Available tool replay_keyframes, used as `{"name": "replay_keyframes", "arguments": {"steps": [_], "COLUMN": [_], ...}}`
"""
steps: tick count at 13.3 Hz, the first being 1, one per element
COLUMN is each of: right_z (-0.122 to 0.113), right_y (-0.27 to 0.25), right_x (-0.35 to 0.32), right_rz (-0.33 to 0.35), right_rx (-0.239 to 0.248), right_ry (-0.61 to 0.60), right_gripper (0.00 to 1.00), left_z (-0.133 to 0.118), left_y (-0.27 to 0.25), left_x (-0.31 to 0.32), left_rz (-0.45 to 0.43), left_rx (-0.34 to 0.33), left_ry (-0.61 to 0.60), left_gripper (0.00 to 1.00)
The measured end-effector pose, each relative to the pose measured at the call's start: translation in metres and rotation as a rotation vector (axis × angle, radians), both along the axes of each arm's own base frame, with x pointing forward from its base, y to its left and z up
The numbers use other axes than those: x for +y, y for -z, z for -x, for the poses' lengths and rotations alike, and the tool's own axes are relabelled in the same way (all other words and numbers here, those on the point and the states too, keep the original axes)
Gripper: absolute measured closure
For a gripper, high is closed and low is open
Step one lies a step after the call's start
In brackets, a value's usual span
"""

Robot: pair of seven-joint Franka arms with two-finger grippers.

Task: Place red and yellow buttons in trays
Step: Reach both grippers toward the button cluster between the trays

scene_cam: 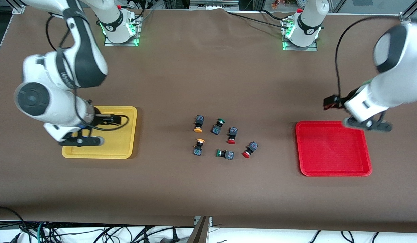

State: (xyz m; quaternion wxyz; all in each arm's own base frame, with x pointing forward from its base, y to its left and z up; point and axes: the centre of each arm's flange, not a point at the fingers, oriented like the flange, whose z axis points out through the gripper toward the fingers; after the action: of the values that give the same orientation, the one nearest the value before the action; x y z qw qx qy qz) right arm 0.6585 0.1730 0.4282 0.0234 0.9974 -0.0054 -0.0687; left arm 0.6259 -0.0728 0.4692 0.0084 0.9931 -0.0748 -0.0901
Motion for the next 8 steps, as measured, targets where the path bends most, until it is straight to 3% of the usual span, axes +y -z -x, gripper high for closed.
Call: {"name": "replay_keyframes", "arguments": {"steps": [4,8], "right_z": [-0.002,0.008], "right_y": [0.038,0.084], "right_x": [0.053,0.113], "right_rz": [-0.033,-0.077], "right_rx": [-0.027,-0.010], "right_ry": [0.075,0.149], "right_gripper": [0.00,0.00], "left_z": [-0.034,-0.048], "left_y": [0.072,0.134], "left_x": [-0.075,-0.127], "left_rz": [0.015,0.067], "left_rx": [-0.066,-0.146], "left_ry": [0.101,0.221], "left_gripper": [0.00,0.00]}}
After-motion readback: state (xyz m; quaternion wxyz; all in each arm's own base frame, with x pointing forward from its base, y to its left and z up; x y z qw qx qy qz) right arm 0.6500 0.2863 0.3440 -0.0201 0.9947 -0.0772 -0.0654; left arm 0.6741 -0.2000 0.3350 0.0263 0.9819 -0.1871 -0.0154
